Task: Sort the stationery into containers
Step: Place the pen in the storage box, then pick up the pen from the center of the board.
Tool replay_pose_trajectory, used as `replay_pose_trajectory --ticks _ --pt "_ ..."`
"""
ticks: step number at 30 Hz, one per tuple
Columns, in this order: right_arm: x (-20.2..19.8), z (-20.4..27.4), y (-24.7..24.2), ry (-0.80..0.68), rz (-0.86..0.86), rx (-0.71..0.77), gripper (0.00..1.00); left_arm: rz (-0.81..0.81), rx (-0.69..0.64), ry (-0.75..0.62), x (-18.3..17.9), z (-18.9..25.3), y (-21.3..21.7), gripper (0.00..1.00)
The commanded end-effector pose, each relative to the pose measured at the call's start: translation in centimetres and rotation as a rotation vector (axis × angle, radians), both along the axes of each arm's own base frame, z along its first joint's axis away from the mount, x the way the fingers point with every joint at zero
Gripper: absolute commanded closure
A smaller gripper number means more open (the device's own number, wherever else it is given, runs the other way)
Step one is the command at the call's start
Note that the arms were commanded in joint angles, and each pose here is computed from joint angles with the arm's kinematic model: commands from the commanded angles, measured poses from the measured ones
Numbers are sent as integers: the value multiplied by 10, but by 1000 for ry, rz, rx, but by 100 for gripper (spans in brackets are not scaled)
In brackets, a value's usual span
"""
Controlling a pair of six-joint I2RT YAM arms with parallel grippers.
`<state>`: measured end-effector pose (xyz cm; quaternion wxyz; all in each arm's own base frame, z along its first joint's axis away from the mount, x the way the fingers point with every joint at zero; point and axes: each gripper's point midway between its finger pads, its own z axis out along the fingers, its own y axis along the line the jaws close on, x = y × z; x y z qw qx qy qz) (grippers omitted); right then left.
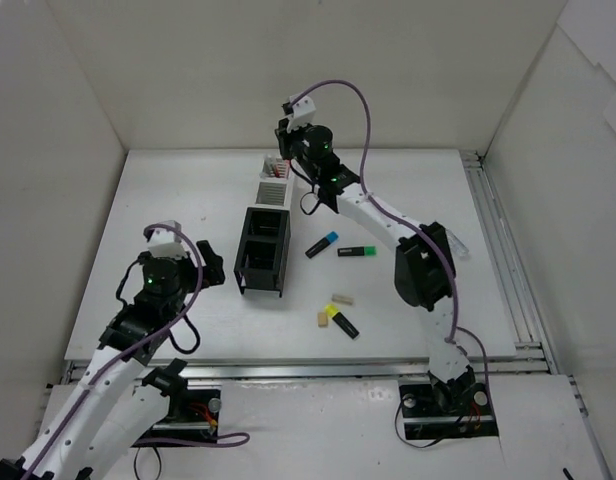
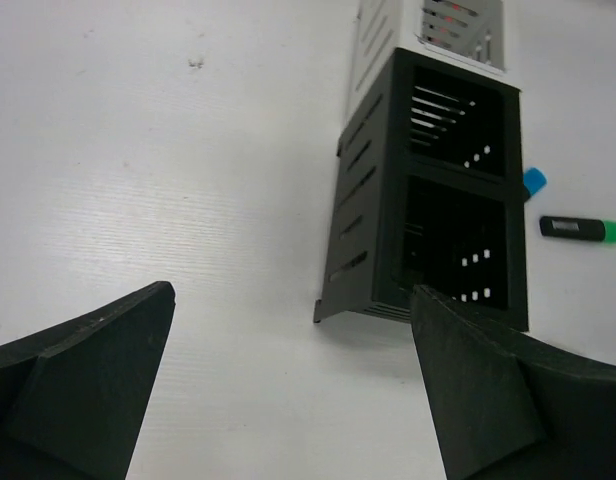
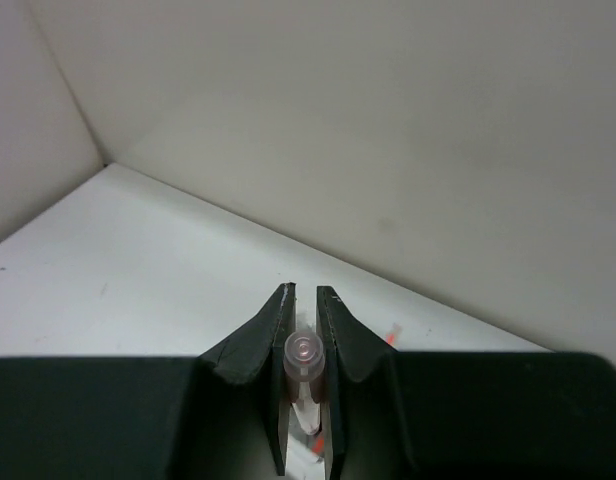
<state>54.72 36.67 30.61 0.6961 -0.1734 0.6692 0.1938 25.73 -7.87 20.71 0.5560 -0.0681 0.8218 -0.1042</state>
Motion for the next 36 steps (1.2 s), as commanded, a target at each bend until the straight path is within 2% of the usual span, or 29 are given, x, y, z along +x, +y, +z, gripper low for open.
replay_pose_trajectory --ticks 1,2,3,5,6,13,14,15,18,19,21,22,24,25,28,29,31,32,34,35,36 --pt "28 58 1 -183 -5 63 100 24 -82 -6 8 5 7 1" --pt "36 55 0 -191 -9 59 100 57 -94 2 11 2 17 1" --pt "48 33 5 -175 -7 38 100 56 -99 12 13 -2 20 1" --pt "57 35 4 -185 -25 61 100 55 -109 38 17 -12 23 1" --pt "62 20 6 -161 -23 62 100 24 -127 50 19 -14 22 0" --pt "68 -24 13 -63 2 91 98 26 -157 60 27 -21 29 1" --pt "68 -27 14 -58 6 91 93 27 -157 65 27 -22 29 1" --pt "67 -29 16 -48 9 95 91 38 -158 76 28 -25 32 1" --pt "62 -30 17 -27 28 108 74 28 -166 90 29 -28 31 1" --pt "58 -32 19 -20 34 104 57 26 -167 92 30 -28 30 1" --pt "56 -20 15 -33 29 101 45 11 -168 95 30 -28 28 1" --pt "54 -19 16 -34 31 96 33 7 -170 92 30 -26 27 0" --pt "49 -7 13 -43 45 77 21 -9 -172 94 29 -28 25 1" --pt "46 -1 12 -51 53 70 2 -14 -174 98 29 -29 24 1" --pt "27 16 10 -49 96 44 2 -13 -170 93 28 -29 25 1" --pt "16 39 5 -92 110 24 2 -9 -163 84 27 -27 26 0" --pt "3 29 -2 -56 116 -4 2 6 -154 85 27 -27 29 1" --pt "-11 52 -10 -85 123 5 2 14 -152 90 26 -27 30 0" --pt "-26 24 -18 -30 130 -31 2 8 -153 92 26 -25 29 1" --pt "-43 47 -26 -61 138 -18 2 0 -156 95 25 -24 28 0" --pt "-52 19 -33 -10 138 -49 2 -11 -163 87 25 -21 27 0"
